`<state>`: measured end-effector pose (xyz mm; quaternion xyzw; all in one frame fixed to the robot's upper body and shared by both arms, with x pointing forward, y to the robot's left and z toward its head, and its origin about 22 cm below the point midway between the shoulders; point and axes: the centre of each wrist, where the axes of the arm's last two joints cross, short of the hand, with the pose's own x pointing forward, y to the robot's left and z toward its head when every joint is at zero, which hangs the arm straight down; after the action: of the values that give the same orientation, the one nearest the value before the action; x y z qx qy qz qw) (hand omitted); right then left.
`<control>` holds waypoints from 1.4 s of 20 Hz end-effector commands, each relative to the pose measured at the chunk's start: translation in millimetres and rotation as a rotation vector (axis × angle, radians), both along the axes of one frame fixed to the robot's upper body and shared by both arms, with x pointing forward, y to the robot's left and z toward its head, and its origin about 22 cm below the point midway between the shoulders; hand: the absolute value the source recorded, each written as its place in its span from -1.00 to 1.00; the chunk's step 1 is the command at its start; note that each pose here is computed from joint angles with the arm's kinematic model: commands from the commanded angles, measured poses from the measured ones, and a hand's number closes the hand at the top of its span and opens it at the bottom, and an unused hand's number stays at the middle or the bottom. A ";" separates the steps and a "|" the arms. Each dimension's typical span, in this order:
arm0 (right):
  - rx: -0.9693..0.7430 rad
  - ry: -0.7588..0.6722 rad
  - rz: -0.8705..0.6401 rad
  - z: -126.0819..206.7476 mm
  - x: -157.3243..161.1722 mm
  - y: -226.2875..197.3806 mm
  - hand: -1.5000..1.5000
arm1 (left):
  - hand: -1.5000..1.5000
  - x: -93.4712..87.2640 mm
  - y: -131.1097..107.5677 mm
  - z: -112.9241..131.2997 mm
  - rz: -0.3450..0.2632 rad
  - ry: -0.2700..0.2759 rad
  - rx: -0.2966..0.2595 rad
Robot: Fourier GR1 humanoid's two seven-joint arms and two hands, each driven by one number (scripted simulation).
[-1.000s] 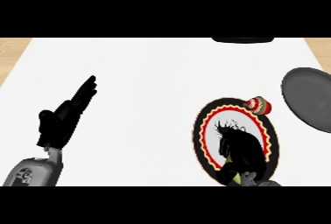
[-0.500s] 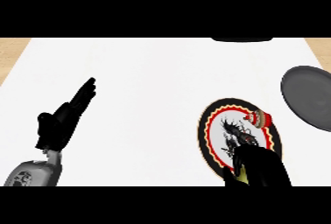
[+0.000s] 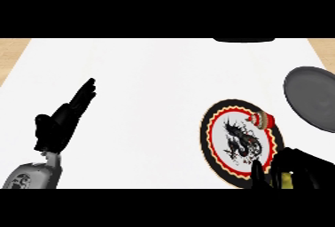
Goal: Pick the lemon from the plate and place it in the pan
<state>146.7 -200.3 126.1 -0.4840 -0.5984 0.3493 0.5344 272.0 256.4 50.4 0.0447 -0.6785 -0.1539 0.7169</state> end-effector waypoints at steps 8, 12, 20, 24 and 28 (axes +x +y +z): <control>0.254 -0.158 -0.156 3.1 35.7 -54.9 1.00 | 0.00 -15.8 -5.4 -3.8 -0.009 0.007 -0.004; 0.320 -0.192 -0.161 -15.8 58.4 -97.0 1.00 | 0.00 0.1 1.2 4.5 -0.002 -0.008 0.003; 0.191 -0.209 -0.252 -45.2 129.1 -157.8 1.00 | 0.00 10.4 -15.1 8.2 -0.012 0.003 -0.011; 0.171 -0.233 -0.275 -49.4 151.0 -196.6 1.00 | 0.00 1.7 7.9 2.0 -0.032 0.000 -0.008; 0.166 -0.243 -0.274 -52.2 175.7 -223.4 1.00 | 0.00 13.0 -19.7 8.2 -0.034 -0.011 0.005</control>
<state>299.9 -400.1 71.1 -0.5455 -0.6158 0.1676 0.5432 279.7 246.3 50.5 0.0366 -0.6803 -0.1614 0.7140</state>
